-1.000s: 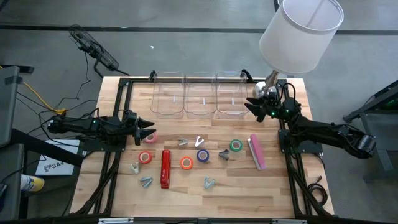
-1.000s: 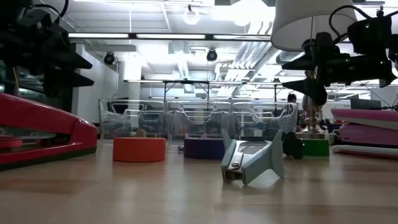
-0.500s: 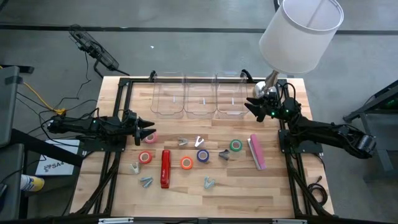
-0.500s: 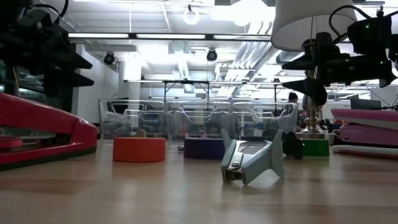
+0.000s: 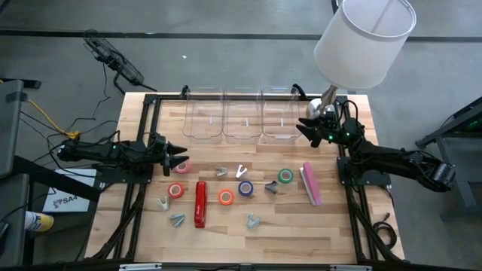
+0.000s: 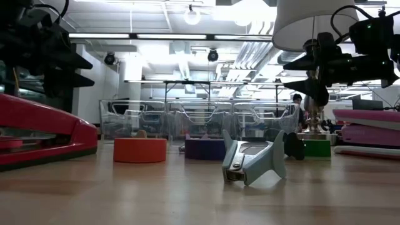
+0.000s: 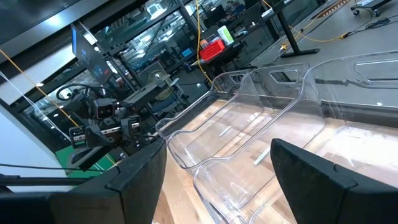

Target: Pick and place Stapler, Stapler remover, tape

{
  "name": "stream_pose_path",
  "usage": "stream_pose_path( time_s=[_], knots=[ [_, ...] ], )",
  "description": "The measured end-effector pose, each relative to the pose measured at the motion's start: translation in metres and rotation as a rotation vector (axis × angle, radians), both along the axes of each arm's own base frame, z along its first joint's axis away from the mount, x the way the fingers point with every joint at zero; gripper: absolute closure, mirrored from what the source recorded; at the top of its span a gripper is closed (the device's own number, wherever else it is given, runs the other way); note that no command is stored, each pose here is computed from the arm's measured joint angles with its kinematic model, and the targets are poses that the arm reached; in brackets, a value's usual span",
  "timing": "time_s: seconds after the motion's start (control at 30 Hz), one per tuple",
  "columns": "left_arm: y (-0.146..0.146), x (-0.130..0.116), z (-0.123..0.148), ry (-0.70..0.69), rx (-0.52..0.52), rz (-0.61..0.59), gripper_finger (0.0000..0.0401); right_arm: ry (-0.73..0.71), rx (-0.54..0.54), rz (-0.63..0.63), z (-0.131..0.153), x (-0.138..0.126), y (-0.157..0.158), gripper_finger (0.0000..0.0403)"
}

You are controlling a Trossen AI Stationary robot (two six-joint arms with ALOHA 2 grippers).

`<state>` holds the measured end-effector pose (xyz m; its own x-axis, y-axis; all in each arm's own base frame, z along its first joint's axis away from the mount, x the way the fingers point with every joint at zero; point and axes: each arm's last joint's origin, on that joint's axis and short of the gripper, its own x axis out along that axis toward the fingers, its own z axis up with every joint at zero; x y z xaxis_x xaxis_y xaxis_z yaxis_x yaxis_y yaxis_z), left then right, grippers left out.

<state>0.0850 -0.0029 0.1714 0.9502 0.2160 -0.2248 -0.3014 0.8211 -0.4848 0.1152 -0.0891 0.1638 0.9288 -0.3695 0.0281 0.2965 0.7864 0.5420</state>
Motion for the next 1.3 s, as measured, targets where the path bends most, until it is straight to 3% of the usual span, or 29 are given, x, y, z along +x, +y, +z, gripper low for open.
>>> stream_pose_path(
  time_s=[0.37, 0.9, 1.1, 1.3],
  knots=[
    [0.0, 0.0, 0.0, 0.0, 0.0, 0.0, 0.0171, -0.031, 0.07, -0.06, 0.0, -0.001, -0.002, 0.0124],
    [0.0, 0.0, 0.0, 0.0, 0.0, 0.0, 0.0171, -0.088, 0.432, 0.158, -0.003, 0.002, 0.004, 0.0124],
    [0.0, 0.0, 0.0, 0.0, 0.0, 0.0, 0.0171, -0.023, 0.502, 0.187, 0.008, 0.013, 0.003, 0.0124],
    [0.0, 0.0, 0.0, 0.0, 0.0, 0.0, 0.0171, 0.041, 0.49, 0.207, 0.032, 0.027, 0.004, 0.0124]
  ],
)
